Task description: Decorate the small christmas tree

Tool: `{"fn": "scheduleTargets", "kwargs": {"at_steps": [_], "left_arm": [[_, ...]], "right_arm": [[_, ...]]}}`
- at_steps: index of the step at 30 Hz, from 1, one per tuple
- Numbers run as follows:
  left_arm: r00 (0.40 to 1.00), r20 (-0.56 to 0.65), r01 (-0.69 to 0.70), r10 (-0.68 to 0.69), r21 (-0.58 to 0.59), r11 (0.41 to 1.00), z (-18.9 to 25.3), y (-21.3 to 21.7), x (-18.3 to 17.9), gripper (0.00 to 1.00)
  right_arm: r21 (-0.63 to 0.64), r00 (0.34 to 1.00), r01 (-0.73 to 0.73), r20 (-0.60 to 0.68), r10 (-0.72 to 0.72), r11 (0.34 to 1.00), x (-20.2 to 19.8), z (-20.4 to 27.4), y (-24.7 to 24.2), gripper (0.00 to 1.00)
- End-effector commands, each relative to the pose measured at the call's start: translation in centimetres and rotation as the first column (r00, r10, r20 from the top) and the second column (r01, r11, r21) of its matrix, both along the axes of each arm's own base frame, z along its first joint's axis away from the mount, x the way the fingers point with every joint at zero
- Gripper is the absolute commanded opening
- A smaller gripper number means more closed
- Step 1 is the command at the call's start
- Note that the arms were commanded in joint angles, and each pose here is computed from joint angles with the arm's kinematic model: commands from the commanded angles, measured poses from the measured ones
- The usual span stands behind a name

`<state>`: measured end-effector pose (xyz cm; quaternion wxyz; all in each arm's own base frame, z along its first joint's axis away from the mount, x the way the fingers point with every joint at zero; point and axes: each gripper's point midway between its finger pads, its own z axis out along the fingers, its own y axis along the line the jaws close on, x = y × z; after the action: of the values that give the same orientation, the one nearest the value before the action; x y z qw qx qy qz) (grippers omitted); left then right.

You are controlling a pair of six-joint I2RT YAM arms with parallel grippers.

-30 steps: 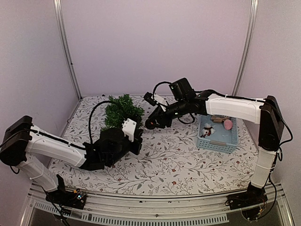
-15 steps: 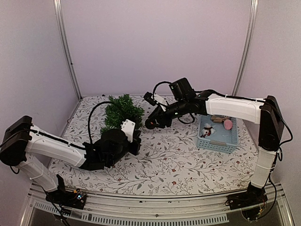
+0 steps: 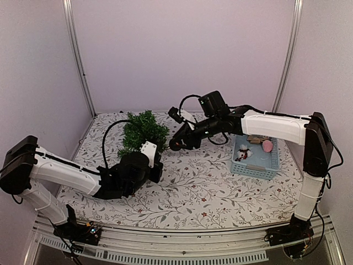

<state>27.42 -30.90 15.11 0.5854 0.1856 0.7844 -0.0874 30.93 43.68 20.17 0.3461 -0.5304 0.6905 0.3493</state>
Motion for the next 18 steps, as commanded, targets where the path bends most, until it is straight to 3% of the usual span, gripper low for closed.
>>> {"fn": "scheduleTargets", "kwargs": {"at_steps": [1, 18], "left_arm": [[0.999, -0.007, -0.038, 0.038, -0.008, 0.999, 0.4, 0.6, 0.7, 0.0], [1.0, 0.005, -0.02, 0.02, -0.017, 1.0, 1.1, 0.2, 0.7, 0.0]], "right_arm": [[0.01, 1.0, 0.004, 0.012, -0.004, 1.0, 0.3, -0.1, 0.4, 0.23], [-0.022, 1.0, 0.015, -0.02, -0.016, 1.0, 0.8, -2.1, 0.7, 0.23]]}}
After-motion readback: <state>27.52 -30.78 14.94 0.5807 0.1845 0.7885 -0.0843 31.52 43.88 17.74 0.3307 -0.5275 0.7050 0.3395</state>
